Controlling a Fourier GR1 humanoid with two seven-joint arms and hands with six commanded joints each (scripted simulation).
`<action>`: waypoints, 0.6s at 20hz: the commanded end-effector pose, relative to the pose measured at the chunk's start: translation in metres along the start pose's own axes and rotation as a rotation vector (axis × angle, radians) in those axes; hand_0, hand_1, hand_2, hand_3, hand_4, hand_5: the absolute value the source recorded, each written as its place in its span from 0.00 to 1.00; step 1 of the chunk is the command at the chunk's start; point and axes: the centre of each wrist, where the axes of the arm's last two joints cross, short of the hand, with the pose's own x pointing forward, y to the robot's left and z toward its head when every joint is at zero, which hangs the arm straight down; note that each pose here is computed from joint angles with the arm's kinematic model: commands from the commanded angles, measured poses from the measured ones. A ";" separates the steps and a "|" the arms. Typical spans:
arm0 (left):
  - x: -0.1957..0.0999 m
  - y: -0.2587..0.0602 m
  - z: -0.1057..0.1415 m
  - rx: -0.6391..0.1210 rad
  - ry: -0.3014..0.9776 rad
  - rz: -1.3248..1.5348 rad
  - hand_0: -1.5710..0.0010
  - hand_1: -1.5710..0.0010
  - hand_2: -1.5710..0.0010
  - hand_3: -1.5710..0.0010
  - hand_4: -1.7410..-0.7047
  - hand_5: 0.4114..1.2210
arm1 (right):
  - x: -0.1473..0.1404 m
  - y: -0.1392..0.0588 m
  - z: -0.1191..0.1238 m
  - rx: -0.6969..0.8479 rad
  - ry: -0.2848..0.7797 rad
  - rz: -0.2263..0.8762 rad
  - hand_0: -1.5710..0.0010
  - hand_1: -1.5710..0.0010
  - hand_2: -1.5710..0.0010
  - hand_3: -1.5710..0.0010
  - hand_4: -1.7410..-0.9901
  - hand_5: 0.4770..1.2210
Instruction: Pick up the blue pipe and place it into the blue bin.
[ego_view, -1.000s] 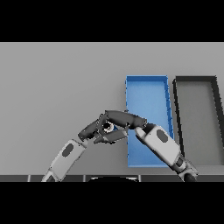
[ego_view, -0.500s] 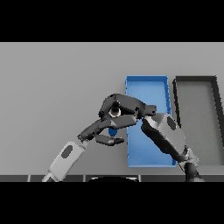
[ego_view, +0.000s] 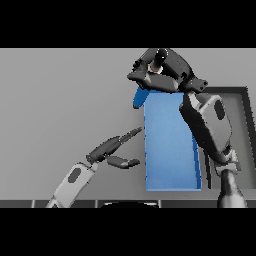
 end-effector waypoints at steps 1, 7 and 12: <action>0.000 0.002 0.001 0.003 0.004 0.006 1.00 1.00 1.00 1.00 0.82 0.09 | -0.004 -0.012 0.003 -0.046 0.034 0.008 0.00 0.00 0.00 0.00 0.32 1.00; 0.000 0.005 0.001 0.007 0.006 0.002 1.00 1.00 1.00 1.00 0.83 0.09 | -0.068 -0.076 0.043 -0.319 0.254 -0.035 0.00 0.00 0.00 0.00 0.32 1.00; -0.003 0.003 0.000 0.004 0.004 -0.009 1.00 1.00 1.00 1.00 0.84 0.09 | -0.120 -0.083 0.088 -0.477 0.479 -0.085 0.00 0.00 0.00 0.00 0.32 1.00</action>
